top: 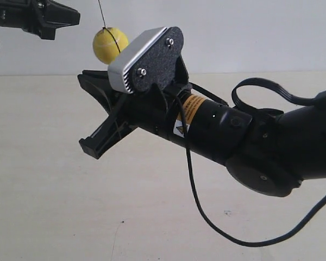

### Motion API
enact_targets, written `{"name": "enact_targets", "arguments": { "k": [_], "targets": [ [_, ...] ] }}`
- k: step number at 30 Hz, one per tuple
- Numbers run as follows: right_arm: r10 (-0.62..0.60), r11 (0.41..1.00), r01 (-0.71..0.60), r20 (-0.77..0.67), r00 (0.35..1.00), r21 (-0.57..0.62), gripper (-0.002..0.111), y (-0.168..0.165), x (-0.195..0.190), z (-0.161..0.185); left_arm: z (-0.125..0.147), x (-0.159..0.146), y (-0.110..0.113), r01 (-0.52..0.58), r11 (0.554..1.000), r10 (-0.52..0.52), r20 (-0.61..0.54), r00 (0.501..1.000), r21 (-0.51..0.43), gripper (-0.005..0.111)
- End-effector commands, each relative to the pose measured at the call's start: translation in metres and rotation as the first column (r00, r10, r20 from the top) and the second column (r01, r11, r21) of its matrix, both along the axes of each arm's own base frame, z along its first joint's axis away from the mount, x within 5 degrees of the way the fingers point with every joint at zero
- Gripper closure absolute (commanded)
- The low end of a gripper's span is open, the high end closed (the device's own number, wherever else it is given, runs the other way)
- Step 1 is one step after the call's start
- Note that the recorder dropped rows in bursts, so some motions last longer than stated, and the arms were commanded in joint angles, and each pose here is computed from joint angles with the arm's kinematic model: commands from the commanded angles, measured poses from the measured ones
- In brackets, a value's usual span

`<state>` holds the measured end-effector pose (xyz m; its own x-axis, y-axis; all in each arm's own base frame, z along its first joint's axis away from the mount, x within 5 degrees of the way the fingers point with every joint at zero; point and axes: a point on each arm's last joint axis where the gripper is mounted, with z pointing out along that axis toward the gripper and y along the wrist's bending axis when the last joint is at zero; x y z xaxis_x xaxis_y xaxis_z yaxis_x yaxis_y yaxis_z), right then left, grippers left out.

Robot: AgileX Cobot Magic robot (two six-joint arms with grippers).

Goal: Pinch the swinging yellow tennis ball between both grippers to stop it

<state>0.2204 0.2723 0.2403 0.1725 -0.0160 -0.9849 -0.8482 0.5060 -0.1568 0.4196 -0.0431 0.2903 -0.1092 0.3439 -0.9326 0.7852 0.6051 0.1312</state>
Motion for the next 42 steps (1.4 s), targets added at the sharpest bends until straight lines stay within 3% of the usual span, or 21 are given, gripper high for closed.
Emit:
{"name": "enact_targets", "arguments": {
  "k": [1, 9, 19, 28, 38, 42],
  "targets": [
    [-0.017, 1.000, 0.017, 0.009, 1.000, 0.002, 0.108, 0.000, 0.002, 0.002, 0.003, -0.001, -0.002, 0.026, 1.000, -0.026, 0.007, 1.000, -0.009, 0.102],
    [-0.053, 0.999, 0.053, 0.025, 0.998, -0.001, 0.108, -0.002, 0.005, 0.002, -0.001, -0.002, -0.004, 0.049, 0.999, -0.049, -0.009, 0.999, -0.019, 0.102],
    [-0.109, 0.993, 0.110, 0.030, 0.994, -0.030, 0.108, -0.004, 0.009, 0.000, -0.028, 0.006, -0.005, 0.078, 0.997, -0.080, -0.067, 0.995, -0.027, 0.102],
    [-0.153, 0.985, 0.157, 0.053, 0.987, -0.075, 0.108, -0.007, 0.012, -0.002, -0.029, 0.006, -0.005, 0.093, 0.995, -0.094, -0.052, 0.994, -0.017, 0.102],
    [-0.185, 0.977, 0.190, 0.062, 0.981, -0.101, 0.108, -0.009, 0.015, -0.004, -0.023, -0.007, 0.022, 0.207, 0.972, -0.216, -0.069, 0.974, -0.115, 0.102],
    [-0.183, 0.972, 0.194, 0.091, 0.979, -0.130, 0.108, -0.009, 0.015, -0.005, -0.022, -0.009, 0.023, 0.220, 0.965, -0.233, -0.086, 0.969, -0.141, 0.102]
  ]
}}
